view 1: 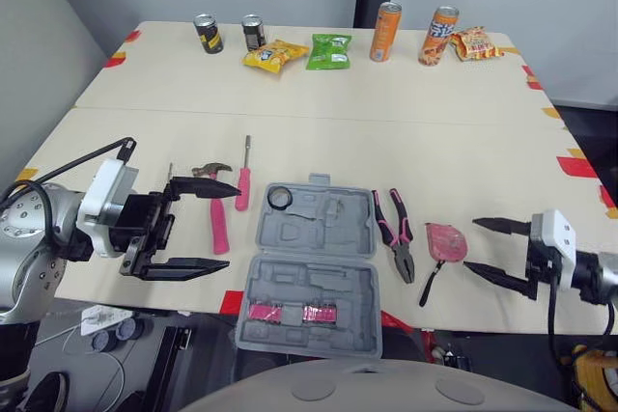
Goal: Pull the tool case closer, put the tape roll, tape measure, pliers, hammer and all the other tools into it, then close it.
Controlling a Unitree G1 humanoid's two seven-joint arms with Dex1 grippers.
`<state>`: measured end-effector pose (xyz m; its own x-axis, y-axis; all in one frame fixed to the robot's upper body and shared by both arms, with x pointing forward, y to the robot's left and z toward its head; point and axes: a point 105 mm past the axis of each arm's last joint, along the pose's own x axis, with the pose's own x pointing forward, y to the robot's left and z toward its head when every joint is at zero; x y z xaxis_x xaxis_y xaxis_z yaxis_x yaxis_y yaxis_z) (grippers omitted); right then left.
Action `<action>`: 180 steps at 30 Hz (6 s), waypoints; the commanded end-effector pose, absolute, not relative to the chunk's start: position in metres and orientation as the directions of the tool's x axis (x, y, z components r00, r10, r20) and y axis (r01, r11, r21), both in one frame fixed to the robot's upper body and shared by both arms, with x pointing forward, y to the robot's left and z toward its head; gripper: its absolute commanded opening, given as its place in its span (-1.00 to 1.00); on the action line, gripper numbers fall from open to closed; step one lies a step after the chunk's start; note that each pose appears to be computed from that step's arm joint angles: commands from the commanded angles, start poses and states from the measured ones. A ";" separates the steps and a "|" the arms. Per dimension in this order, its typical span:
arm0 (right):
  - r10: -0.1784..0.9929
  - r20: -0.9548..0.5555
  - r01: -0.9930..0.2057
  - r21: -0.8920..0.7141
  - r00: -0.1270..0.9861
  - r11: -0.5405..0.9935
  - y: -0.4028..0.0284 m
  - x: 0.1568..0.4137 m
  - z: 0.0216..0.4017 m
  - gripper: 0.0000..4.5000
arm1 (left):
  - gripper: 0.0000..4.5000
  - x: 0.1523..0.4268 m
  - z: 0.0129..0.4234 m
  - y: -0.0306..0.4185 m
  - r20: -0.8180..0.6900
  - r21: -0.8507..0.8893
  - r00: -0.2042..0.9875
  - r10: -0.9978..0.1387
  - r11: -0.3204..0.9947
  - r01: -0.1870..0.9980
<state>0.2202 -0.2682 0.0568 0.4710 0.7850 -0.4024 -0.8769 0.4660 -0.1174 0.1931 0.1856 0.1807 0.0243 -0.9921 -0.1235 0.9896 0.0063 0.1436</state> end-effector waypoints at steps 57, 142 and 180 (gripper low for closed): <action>0.850 -0.485 -0.975 -0.177 0.206 0.135 -0.243 0.243 0.044 0.99 | 1.00 0.183 0.193 0.179 -0.138 0.182 -0.074 -0.988 -0.099 0.978; 0.437 -0.861 -0.958 -0.285 0.261 0.013 -0.081 0.289 0.086 0.34 | 1.00 0.205 0.176 0.213 -0.121 0.193 0.160 -0.980 0.135 0.972; 0.514 -0.780 -0.922 -0.382 0.356 0.060 -0.098 0.288 0.135 0.97 | 1.00 0.197 0.173 0.206 -0.096 0.160 0.157 -0.983 0.141 0.977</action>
<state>0.2898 -0.0997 0.1237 0.3447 0.4770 -0.8085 -0.9302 0.0582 -0.3623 0.1995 0.2074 0.1646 0.1623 -0.9813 -0.1038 0.9814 0.1496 0.1199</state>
